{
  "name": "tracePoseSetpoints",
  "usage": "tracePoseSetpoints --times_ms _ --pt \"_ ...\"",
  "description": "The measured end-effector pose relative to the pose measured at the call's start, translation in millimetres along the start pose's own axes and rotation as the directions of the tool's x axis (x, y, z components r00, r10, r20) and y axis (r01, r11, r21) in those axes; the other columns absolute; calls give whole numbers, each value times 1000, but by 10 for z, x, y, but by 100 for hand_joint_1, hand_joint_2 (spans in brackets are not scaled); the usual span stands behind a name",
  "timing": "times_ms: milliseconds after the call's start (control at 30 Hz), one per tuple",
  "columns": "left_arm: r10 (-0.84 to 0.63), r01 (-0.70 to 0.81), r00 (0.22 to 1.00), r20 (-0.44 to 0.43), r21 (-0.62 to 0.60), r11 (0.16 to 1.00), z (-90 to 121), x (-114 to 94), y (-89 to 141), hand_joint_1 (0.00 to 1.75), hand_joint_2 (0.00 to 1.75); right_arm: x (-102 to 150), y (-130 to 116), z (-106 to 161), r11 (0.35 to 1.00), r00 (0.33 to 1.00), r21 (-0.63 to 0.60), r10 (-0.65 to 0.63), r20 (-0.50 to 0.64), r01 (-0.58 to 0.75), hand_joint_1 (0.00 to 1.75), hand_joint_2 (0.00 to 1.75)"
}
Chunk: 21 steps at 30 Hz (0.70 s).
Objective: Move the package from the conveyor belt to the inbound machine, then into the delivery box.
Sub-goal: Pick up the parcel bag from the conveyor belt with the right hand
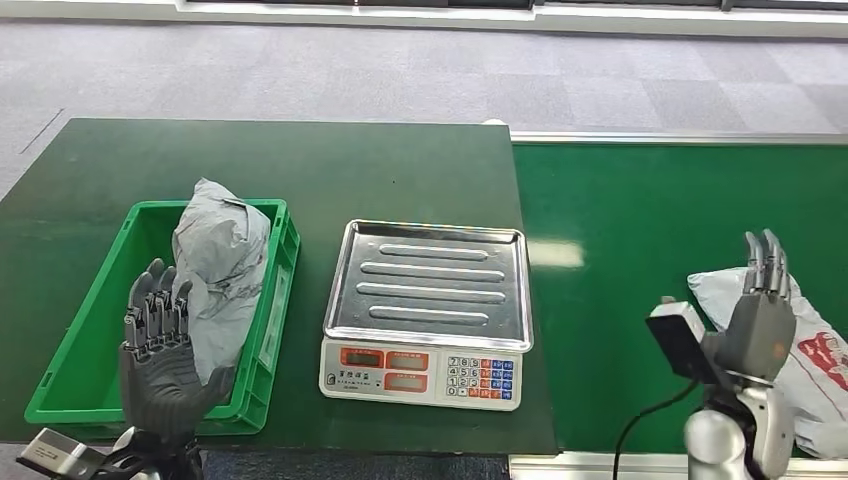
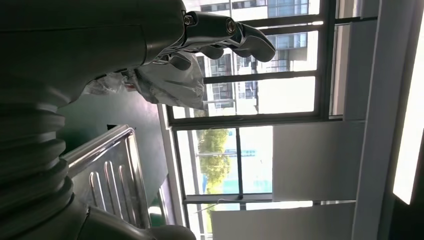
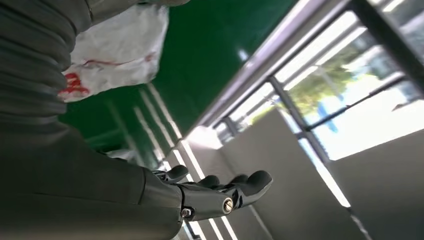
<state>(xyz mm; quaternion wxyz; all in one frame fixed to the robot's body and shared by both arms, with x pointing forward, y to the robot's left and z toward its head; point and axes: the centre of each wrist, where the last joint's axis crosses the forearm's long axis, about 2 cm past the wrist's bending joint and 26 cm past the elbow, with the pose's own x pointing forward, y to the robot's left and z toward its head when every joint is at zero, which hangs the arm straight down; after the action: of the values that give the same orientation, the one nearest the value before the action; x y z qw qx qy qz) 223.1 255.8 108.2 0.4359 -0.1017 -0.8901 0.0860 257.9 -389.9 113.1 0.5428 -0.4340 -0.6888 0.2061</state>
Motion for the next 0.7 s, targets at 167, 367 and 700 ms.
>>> tracePoseSetpoints --times_ms 167,367,700 --pt "18 -18 1000 17 20 1000 -38 -15 -15 0 175 -1117 -485 -540 984 949 55 177 -261 -168 0 175" --pt "19 -20 1000 17 14 1000 -59 -28 -36 0 175 -1514 -558 -415 997 925 50 80 -372 -66 0 175" --pt "33 -33 999 3 -8 999 -83 -87 -52 0 175 -1694 -560 -332 934 632 356 258 -731 30 0 175"
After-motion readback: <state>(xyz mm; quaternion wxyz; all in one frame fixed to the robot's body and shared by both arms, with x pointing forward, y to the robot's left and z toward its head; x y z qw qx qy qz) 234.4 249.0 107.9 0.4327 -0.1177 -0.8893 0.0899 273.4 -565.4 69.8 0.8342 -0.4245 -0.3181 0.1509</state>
